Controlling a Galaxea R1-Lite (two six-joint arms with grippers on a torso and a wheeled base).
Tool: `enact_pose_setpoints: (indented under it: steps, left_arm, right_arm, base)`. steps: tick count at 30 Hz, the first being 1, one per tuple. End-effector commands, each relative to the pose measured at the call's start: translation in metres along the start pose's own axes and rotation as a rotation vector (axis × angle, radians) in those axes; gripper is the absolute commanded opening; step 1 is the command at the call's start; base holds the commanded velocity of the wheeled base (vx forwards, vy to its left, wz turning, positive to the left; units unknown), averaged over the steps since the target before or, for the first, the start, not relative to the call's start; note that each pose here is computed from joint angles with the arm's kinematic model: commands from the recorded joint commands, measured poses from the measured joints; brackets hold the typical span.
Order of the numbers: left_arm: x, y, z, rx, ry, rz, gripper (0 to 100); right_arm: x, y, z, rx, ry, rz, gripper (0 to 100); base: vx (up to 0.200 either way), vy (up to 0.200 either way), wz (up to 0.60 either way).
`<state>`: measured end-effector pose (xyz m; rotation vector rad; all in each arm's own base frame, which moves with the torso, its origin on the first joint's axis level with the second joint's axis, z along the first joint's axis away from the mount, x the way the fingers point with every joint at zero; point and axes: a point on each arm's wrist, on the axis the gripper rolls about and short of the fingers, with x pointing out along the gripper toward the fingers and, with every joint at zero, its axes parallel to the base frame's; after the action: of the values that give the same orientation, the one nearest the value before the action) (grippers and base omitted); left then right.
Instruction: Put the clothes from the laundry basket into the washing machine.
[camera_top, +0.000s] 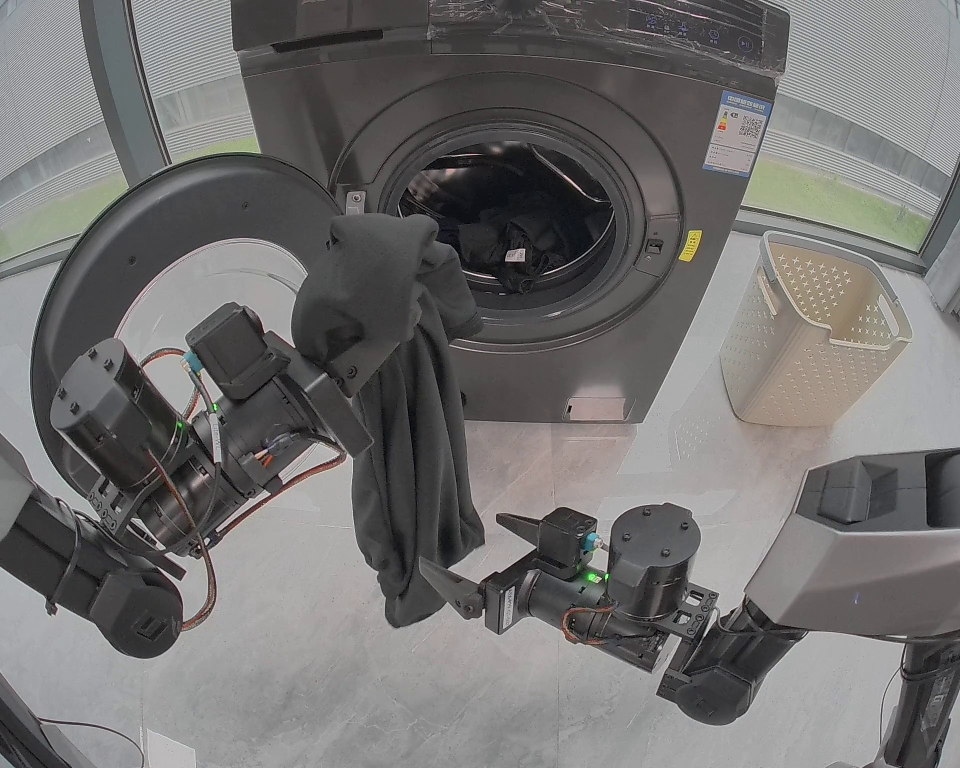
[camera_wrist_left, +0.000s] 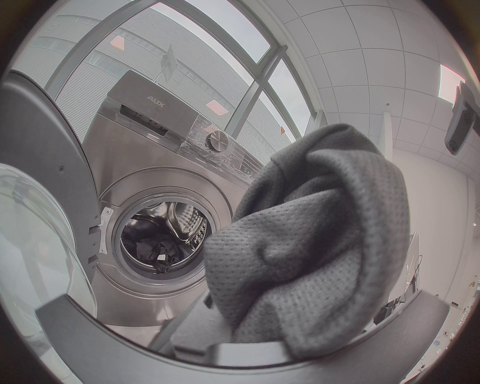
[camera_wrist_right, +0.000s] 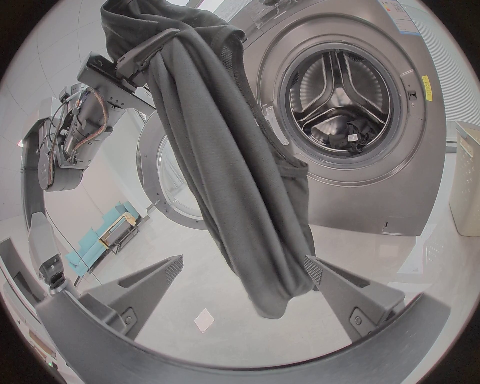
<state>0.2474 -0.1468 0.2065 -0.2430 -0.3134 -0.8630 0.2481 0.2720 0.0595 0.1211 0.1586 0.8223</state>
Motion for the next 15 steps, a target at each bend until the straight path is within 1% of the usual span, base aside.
enact_pose_setpoints:
  steps: [1,3,7,9,12,15]
  left_arm:
    - [0.0,-0.001,0.001,0.001,-0.003,-0.004,0]
    - [0.0,-0.002,0.001,-0.001,-0.004,-0.007,0]
    - [-0.001,-0.003,0.0,-0.001,0.002,-0.014,0]
    - [-0.002,-0.002,0.0,0.001,0.004,-0.021,0]
    - [-0.002,-0.002,0.0,0.002,0.008,-0.024,0]
    - [-0.002,-0.001,0.0,0.002,0.008,-0.024,0]
  right_arm:
    - [0.008,0.005,-0.003,-0.002,-0.013,0.015,100]
    - [0.011,0.003,-0.003,-0.002,-0.029,0.013,100]
    - [0.01,-0.003,-0.004,-0.004,-0.028,-0.001,100]
    - [0.008,-0.008,-0.002,-0.003,-0.031,-0.018,100]
    - [0.002,-0.023,0.004,-0.001,-0.04,-0.06,100]
    - [-0.009,-0.042,0.016,-0.002,-0.06,-0.109,100]
  base:
    - [0.0,0.0,0.0]
    - [0.0,0.0,0.0]
    - [0.0,0.0,0.0]
    - [0.0,0.0,0.0]
    - [0.0,0.0,0.0]
    - [0.0,0.0,0.0]
